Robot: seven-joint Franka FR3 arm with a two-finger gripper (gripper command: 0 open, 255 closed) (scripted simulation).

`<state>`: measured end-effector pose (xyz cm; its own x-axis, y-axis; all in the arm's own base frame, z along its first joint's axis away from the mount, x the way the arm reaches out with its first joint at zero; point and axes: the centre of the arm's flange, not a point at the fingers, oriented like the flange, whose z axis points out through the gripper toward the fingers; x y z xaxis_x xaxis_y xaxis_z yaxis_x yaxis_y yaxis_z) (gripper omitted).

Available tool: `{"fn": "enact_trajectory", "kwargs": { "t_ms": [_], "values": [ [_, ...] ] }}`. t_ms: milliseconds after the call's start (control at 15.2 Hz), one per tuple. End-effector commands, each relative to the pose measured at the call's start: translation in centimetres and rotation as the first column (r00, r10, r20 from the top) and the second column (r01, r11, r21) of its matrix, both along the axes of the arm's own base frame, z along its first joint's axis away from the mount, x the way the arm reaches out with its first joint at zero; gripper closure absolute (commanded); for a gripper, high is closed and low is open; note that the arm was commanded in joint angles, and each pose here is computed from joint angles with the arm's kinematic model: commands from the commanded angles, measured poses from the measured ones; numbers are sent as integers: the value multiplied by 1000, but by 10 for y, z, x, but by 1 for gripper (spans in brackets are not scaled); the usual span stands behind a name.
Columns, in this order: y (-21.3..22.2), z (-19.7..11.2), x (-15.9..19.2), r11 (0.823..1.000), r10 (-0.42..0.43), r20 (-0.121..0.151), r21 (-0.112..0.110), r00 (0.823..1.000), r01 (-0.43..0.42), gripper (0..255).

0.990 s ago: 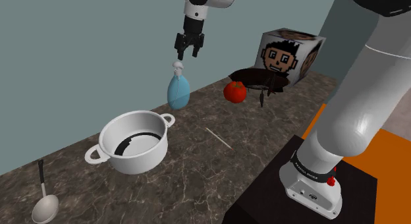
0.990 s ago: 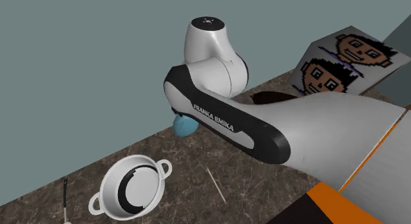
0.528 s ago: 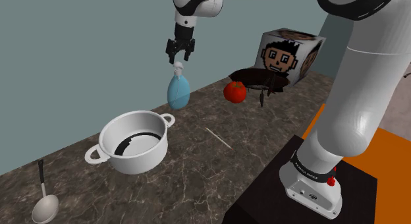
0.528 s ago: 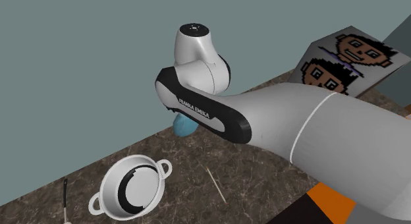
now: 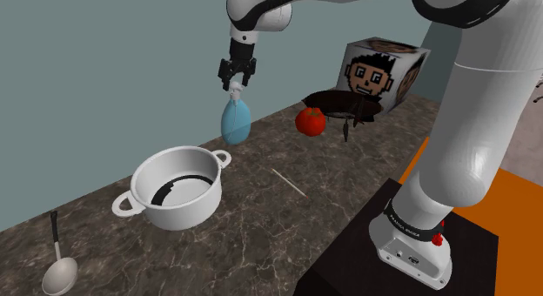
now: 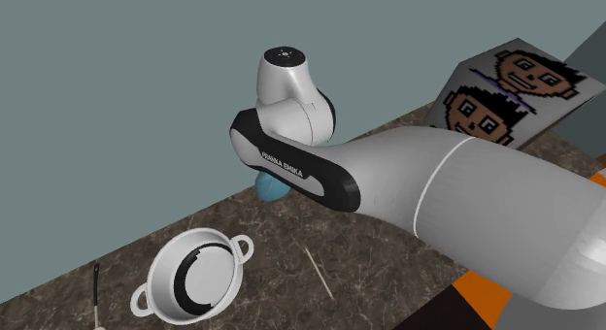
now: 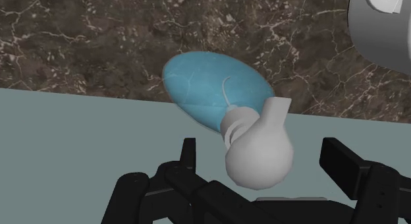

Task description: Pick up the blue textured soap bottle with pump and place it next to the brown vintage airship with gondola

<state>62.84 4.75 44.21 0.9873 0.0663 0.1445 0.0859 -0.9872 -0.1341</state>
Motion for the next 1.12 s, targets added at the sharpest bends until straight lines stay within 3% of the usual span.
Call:
{"fn": "enact_trajectory", "kwargs": {
  "t_ms": [0, 132, 198, 792, 1056],
  "values": [
    [0, 0, 0, 1000, 0, 0, 0, 1000, 0, 0],
    [0, 0, 0, 1000, 0, 0, 0, 1000, 0, 0],
    [0, 0, 0, 1000, 0, 0, 0, 1000, 0, 255],
    [0, 0, 0, 1000, 0, 0, 0, 1000, 0, 255],
    [0, 21, 0, 1000, 0, 0, 0, 1000, 0, 255]
  ]
}}
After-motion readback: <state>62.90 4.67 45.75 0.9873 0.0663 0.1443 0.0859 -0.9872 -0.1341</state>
